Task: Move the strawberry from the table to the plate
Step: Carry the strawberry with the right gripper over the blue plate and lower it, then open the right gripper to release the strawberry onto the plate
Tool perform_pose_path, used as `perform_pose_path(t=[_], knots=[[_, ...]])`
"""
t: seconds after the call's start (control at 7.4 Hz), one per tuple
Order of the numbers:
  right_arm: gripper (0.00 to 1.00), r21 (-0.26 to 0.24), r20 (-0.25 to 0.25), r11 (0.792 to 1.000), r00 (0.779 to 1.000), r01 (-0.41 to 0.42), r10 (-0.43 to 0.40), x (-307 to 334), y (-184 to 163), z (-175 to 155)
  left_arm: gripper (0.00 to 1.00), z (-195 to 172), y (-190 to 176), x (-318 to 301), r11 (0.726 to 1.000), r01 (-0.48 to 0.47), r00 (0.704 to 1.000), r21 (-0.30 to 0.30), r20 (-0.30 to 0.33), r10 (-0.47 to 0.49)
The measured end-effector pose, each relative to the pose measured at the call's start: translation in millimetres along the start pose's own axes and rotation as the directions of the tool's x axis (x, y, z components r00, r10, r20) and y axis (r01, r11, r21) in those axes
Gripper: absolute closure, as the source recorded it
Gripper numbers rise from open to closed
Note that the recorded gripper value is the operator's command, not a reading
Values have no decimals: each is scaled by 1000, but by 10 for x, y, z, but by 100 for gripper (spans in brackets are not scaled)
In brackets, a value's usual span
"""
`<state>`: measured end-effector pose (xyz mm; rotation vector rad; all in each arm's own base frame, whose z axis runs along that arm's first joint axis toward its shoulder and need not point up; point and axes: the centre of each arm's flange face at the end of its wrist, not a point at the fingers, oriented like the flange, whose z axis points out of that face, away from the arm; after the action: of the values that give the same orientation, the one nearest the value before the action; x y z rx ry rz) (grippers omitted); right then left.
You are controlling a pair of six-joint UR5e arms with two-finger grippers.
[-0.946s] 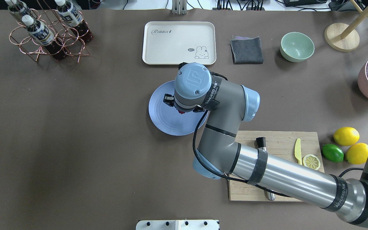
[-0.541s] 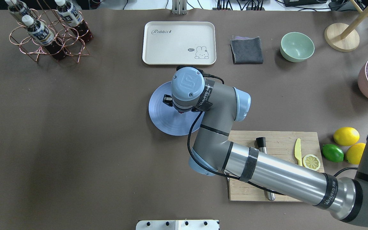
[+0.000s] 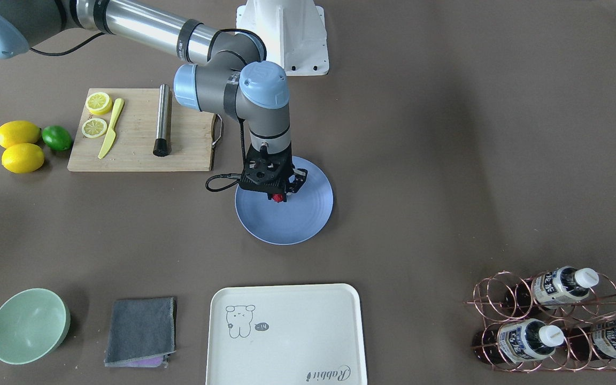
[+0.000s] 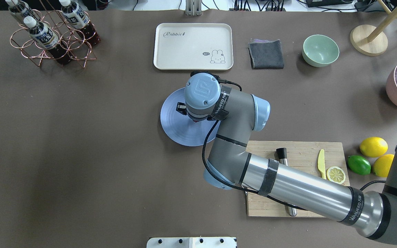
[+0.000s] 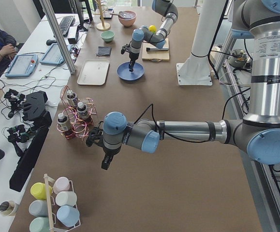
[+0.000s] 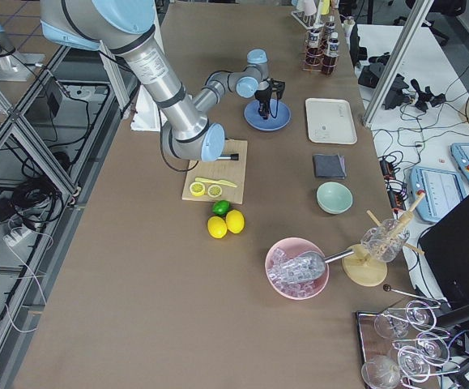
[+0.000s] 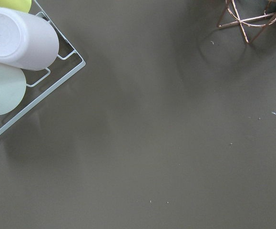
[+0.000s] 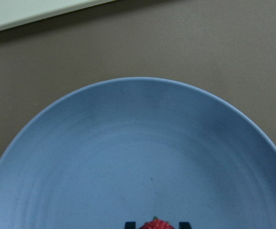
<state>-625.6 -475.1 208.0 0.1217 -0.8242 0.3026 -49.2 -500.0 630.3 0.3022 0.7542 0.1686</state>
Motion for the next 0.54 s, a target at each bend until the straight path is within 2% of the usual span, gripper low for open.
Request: perform_pose_path(t=[0.54], knots=[[0, 12, 13, 999, 999, 37, -38, -3, -134, -108, 1, 4, 2, -3, 1000, 0, 1000, -1, -1, 0]])
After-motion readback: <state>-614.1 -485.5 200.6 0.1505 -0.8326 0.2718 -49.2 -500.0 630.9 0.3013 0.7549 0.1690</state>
